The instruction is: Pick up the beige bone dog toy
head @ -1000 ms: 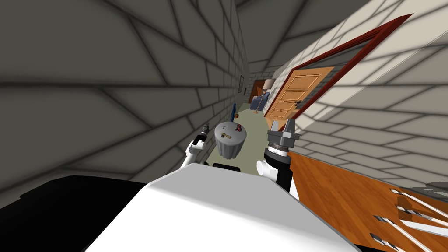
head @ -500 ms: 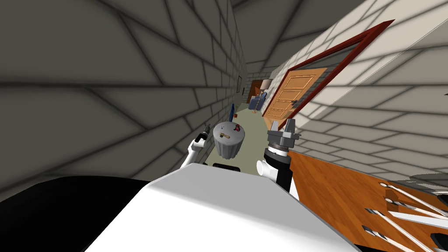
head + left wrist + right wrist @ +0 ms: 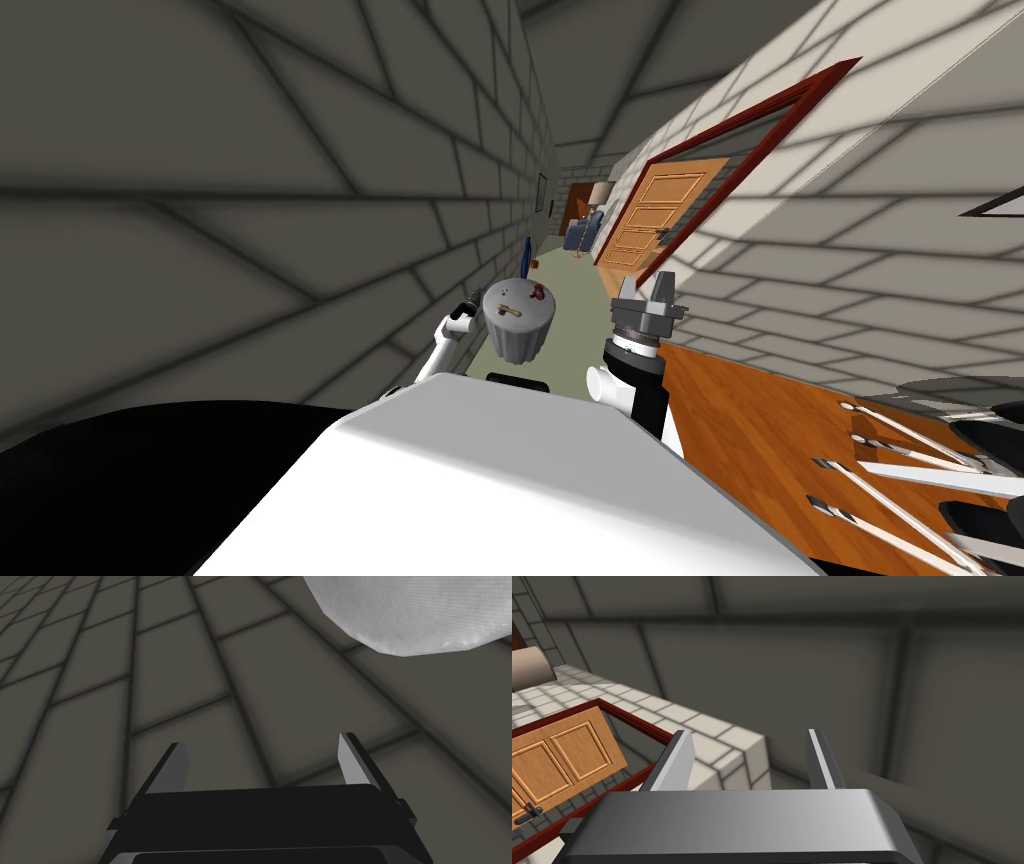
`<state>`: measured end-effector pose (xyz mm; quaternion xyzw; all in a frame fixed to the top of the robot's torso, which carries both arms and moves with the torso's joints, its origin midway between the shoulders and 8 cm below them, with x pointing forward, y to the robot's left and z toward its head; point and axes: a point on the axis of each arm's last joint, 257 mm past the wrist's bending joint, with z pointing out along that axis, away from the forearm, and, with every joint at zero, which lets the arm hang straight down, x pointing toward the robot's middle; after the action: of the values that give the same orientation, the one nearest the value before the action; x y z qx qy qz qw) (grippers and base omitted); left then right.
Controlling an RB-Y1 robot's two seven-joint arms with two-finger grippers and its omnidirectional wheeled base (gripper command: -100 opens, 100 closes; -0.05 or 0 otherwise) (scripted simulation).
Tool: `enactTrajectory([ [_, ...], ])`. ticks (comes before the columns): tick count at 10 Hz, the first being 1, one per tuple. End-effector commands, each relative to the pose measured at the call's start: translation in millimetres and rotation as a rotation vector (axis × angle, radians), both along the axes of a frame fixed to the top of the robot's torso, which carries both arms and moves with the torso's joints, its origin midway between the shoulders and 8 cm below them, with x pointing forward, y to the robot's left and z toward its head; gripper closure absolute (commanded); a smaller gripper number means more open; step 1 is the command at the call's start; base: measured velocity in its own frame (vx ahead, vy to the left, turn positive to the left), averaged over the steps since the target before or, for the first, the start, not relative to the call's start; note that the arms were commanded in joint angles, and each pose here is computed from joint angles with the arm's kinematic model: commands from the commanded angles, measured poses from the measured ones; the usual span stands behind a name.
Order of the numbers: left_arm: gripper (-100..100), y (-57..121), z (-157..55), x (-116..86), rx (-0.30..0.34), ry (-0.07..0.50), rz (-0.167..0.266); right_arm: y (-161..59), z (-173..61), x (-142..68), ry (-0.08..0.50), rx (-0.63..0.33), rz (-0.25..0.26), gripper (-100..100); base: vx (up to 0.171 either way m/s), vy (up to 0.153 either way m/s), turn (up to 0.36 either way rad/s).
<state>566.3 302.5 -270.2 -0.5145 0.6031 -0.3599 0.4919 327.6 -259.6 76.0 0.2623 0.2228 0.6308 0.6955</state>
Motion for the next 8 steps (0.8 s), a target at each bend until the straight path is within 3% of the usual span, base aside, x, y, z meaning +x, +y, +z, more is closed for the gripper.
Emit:
enactTrajectory([
  [1, -100, 2.6, -13.5, -0.8, -0.004, 0.046, 0.009, 0.0, 0.0, 0.0, 0.0, 0.0, 0.0, 0, 0.016, -0.023, -0.056],
  [8, -100, 12.5, -77.0, 2.7, -0.031, 0.284, 0.064, 0.0, 0.0, 0.0, 0.0, 0.0, 0.0, 0, 0.025, -0.028, -0.076],
])
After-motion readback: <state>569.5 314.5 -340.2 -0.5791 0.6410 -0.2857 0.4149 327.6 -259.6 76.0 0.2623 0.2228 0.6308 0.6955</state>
